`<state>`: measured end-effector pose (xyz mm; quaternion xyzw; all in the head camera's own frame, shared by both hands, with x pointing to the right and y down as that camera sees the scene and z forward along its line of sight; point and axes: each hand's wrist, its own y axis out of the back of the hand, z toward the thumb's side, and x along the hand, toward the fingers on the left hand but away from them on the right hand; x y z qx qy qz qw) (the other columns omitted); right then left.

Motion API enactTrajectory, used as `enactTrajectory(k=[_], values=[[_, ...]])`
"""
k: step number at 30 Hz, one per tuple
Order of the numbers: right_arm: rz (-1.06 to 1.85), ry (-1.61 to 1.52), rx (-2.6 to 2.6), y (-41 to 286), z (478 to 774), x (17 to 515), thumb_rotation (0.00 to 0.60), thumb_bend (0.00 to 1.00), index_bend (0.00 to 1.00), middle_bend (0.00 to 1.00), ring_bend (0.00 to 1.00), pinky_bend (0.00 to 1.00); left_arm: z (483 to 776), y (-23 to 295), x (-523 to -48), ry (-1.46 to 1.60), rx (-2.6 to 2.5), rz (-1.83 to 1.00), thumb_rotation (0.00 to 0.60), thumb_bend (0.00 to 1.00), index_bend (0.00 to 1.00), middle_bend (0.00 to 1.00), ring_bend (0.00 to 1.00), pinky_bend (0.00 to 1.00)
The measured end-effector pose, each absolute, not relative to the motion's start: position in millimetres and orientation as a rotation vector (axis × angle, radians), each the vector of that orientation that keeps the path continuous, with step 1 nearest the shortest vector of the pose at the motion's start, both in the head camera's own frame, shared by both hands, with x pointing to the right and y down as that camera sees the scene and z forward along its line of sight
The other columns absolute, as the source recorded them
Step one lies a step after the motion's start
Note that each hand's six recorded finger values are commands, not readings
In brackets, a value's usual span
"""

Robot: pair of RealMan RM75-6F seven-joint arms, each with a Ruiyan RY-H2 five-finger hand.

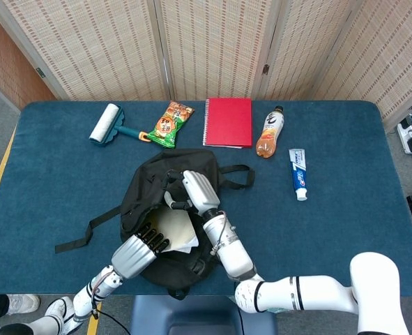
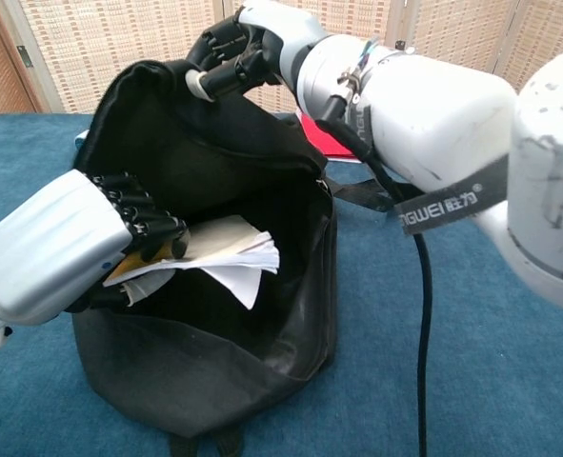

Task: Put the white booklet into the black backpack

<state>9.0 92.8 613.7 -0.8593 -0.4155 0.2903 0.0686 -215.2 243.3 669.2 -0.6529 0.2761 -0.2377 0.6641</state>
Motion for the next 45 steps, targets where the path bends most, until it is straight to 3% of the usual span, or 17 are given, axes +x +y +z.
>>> enactTrajectory(k=[25,28,36,45], values=[[0.89,-1.199,-2.601,108,616,2,0.6,0.67,0.73,0.38,0.36,0.22,705,214,-209,0.557,-1.421,-0.729,0.6,0.4,0.64,0.67,0.62,0.49],[0.895,-1.198,-2.588,107,618,2,0.6,0.67,0.73,0.38,0.35,0.22,707,214,-208,0.563,-1.427,-0.75,0.6,0.34,0.6,0.64,0.61,0.49],[0.923,-1.204,-2.557,105,627,3,0.6,0.68,0.73,0.38,0.35,0.22,707,220,-205,0.603,-1.535,-0.8,0.6,0.06,0.4,0.49,0.5,0.48],[0.941,-1.219,-2.536,101,632,3,0.6,0.68,0.73,0.38,0.35,0.22,685,231,-207,0.67,-1.654,-0.822,0.6,0.0,0.32,0.41,0.42,0.42]])
